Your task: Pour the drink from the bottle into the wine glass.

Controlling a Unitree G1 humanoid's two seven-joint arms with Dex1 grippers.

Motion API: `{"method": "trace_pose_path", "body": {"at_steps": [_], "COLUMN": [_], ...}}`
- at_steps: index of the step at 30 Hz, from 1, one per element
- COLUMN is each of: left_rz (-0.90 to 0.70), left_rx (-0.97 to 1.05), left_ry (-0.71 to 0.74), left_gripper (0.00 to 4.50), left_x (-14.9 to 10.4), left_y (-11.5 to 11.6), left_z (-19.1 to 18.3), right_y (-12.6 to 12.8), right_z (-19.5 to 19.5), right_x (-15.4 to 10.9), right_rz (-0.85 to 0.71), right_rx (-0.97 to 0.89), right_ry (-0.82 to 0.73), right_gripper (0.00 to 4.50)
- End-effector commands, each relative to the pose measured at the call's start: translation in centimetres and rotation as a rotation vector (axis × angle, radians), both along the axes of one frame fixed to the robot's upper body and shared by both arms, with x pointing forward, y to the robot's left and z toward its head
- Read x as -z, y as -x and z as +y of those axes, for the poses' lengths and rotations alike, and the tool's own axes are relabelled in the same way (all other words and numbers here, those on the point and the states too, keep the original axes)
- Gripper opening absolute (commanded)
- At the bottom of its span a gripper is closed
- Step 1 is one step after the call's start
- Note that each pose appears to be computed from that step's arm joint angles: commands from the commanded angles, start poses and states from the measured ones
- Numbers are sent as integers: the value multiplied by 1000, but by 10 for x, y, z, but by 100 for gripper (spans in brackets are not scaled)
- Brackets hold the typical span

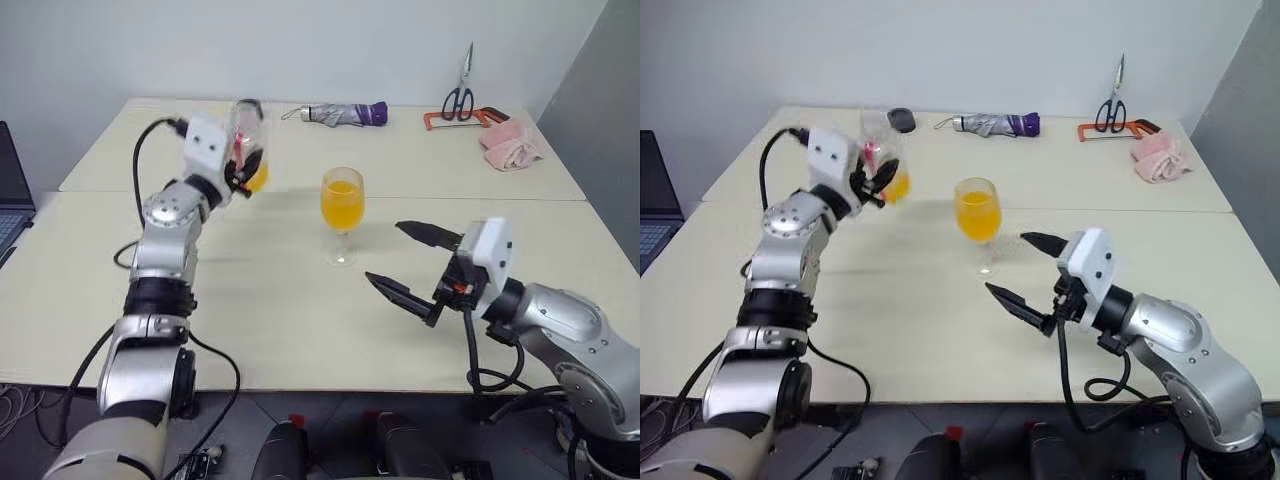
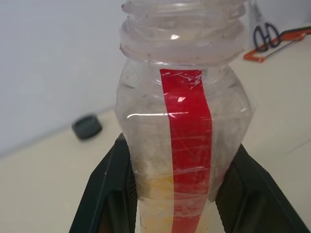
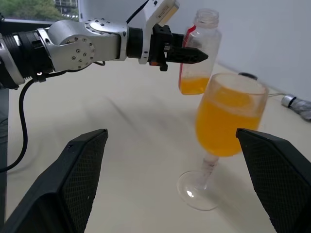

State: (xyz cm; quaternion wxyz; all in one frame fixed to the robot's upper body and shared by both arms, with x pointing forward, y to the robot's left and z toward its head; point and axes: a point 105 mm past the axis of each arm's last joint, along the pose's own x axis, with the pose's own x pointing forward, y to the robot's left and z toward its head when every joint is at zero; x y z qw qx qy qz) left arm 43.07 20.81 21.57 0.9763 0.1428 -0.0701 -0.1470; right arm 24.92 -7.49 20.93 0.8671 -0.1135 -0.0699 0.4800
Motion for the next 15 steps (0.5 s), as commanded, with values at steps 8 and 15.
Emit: {"method": "trace_pose_path", "body": {"at_steps": [8,15], "left_rz": [38,74], "left_rx": [-88,-131], "left_ry": [145,147], "left_gripper": [169,169], "left_x": [1,18], "left_y": [17,22], "left_z": [30,41], "right_y": [-5,-12], "right_z": [19,23], "right_x": [1,-4], "right_rz": [54,30], "right_rx": [-74,-50], "right_ry": [64,58], "right_gripper": [450,450]}}
